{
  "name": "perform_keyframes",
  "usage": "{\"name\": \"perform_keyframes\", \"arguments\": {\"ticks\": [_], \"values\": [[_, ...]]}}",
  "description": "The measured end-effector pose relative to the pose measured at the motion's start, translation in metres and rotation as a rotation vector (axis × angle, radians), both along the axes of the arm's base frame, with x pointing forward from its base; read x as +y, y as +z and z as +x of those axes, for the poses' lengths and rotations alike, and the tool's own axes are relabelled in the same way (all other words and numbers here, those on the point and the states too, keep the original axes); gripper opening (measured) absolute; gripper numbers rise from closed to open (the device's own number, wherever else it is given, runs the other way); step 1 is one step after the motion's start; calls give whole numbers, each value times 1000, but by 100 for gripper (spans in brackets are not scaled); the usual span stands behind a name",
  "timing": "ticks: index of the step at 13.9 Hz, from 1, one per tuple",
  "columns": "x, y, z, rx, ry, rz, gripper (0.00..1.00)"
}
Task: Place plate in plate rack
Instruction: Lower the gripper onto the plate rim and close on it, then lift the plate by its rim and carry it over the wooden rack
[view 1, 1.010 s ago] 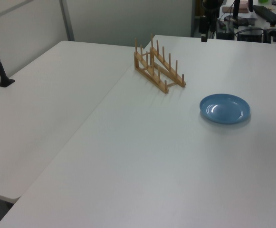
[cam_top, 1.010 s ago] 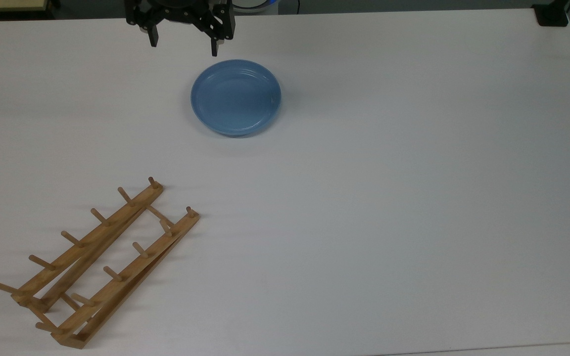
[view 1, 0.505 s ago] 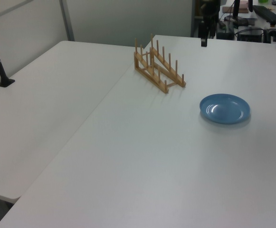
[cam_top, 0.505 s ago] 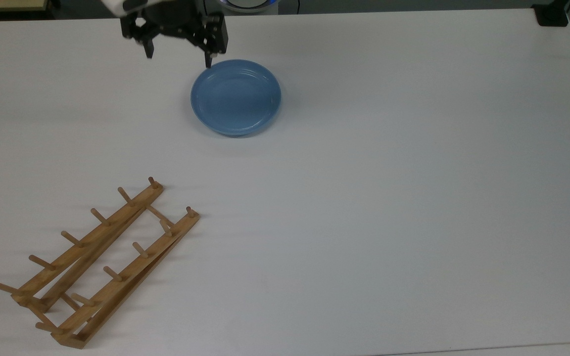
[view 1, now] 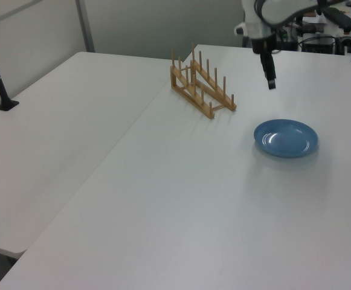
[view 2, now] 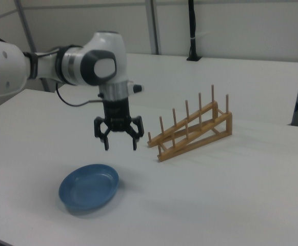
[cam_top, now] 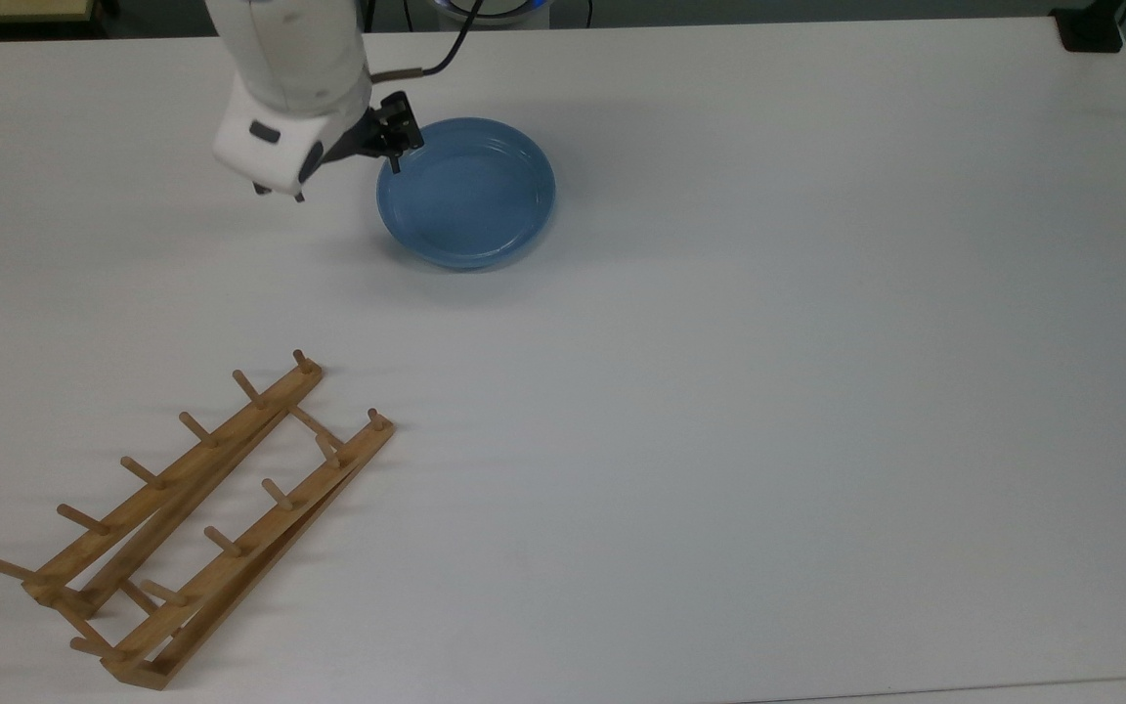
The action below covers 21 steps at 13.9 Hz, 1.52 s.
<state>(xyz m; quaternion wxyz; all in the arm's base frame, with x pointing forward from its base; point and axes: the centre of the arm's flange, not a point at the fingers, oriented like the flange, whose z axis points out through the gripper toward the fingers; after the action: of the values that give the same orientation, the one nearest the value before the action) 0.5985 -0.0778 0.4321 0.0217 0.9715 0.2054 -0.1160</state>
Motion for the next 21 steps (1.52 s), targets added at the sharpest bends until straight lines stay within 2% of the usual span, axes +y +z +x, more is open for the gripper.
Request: {"name": "perform_keyframes", "arguments": {"ticks": [2,4,5,6,8,14,15,18,19,21], "values": [[-5,-33,-11,59,54,23,88],[-4,-48,-13,89,64,28,64],[-4,-55,-13,100,65,30,58],[-2,-62,-12,111,69,31,58],[1,-78,-11,139,74,34,47],[11,-114,-8,183,98,33,47],[14,-117,-7,187,102,33,43],[17,-120,-7,192,107,33,15],[17,-120,-7,192,107,33,15],[17,-118,-6,187,108,32,4]]}}
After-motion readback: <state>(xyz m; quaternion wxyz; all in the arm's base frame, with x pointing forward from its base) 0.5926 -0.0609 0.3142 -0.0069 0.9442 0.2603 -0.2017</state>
